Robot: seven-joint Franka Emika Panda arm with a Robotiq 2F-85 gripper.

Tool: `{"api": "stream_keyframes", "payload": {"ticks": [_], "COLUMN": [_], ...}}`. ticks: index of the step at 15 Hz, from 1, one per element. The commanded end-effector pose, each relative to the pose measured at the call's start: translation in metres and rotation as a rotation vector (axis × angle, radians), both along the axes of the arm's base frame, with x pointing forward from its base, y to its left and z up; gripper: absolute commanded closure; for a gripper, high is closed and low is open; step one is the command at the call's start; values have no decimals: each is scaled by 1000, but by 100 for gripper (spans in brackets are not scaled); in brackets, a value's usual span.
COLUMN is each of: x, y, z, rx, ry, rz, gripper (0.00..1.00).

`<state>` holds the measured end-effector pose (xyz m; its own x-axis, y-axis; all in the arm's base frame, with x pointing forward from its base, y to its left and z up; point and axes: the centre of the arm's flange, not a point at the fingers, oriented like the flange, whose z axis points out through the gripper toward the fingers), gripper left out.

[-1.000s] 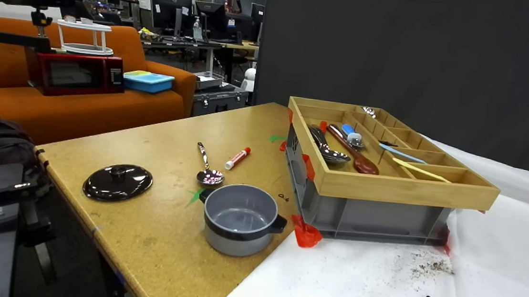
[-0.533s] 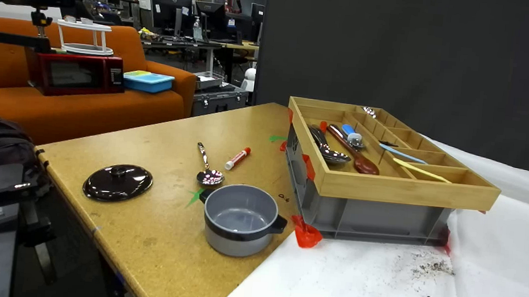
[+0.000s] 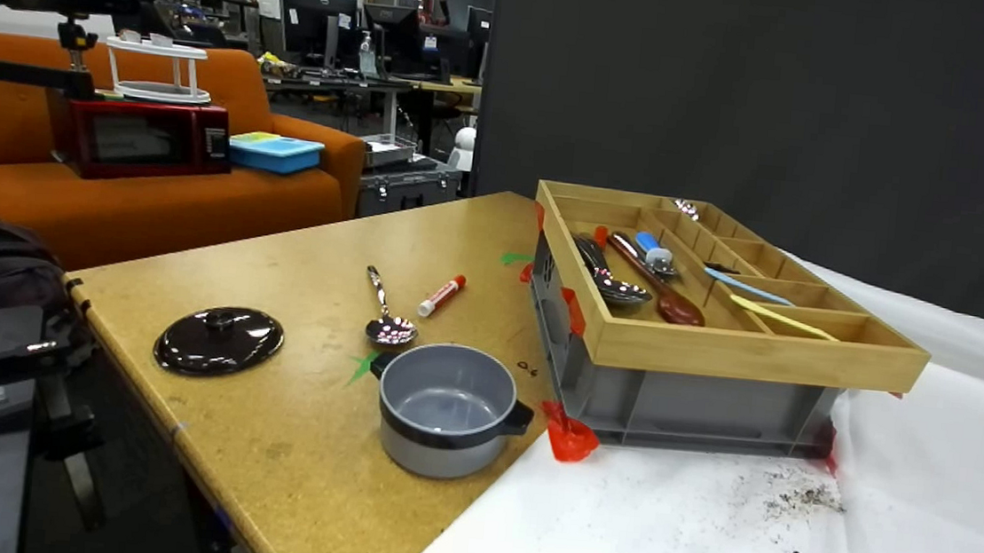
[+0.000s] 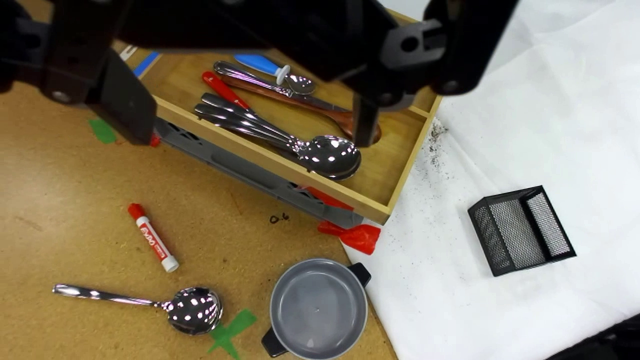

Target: Take the blue spoon out of the tray and put it on the table

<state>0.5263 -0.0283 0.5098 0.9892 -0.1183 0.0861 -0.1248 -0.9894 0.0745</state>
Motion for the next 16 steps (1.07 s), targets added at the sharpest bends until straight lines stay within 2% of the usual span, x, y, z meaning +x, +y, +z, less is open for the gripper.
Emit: {"api": "stream_keyframes", "payload": {"ticks": [1, 3, 5, 9, 14, 16], "x": [0, 8, 25, 69, 122, 138], "y": [0, -1, -5, -12, -26, -42], "z": [0, -2, -10, -37, -69, -76], "rx": [0, 30, 92, 153, 164, 179], "ry": [1, 18, 39, 42, -7, -39], "rz": [1, -43, -170, -391, -669, -717], "gripper": [0, 0, 0, 0, 0, 0]}}
